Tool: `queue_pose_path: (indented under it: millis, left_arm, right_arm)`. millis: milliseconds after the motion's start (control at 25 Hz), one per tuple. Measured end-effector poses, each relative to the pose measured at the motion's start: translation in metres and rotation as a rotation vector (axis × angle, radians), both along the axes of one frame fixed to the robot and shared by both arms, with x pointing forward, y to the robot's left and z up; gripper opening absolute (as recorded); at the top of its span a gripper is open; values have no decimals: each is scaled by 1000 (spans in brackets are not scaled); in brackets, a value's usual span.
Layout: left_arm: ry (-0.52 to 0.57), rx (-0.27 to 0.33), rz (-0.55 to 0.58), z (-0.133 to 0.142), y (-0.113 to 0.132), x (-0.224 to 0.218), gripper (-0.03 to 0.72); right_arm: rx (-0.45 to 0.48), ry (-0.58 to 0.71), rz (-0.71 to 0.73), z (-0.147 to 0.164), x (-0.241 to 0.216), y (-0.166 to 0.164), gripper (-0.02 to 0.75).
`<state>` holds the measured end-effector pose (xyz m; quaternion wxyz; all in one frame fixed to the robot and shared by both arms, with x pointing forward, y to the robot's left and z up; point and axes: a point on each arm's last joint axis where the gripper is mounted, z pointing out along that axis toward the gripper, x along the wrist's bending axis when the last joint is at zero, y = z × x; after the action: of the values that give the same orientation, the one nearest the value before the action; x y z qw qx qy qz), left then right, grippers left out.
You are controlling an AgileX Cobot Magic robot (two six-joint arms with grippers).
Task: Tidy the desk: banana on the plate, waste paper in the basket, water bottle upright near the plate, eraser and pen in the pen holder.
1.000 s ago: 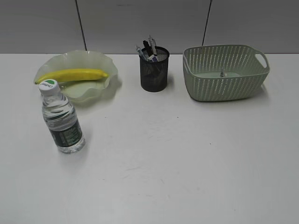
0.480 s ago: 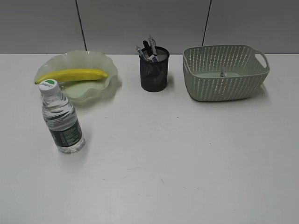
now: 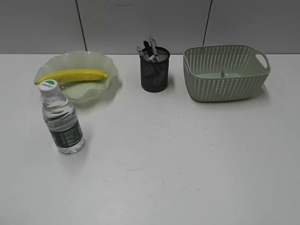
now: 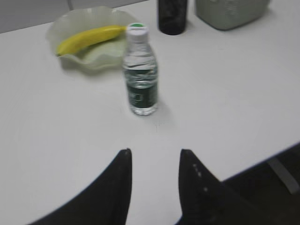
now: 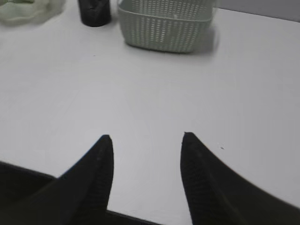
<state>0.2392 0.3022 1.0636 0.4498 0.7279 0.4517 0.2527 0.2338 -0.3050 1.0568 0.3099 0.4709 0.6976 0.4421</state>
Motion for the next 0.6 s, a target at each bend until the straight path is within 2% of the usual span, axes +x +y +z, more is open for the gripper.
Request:
queue_pose_path:
  millis: [200, 280, 360, 600]
  left_arm:
    - [-46, -16, 320, 0, 2, -8, 245]
    - [-61, -19, 402, 0, 1, -11, 244]
    - [-62, -18, 442, 0, 1, -11, 243]
    - [-62, -17, 446, 0, 1, -11, 241]
  right_arm:
    - [0, 0, -251, 0, -1, 1, 381]
    - [0, 0, -314, 0, -1, 2, 381]
    - [0, 0, -348, 0, -1, 2, 381]
    - [1, 0, -355, 0, -1, 2, 381]
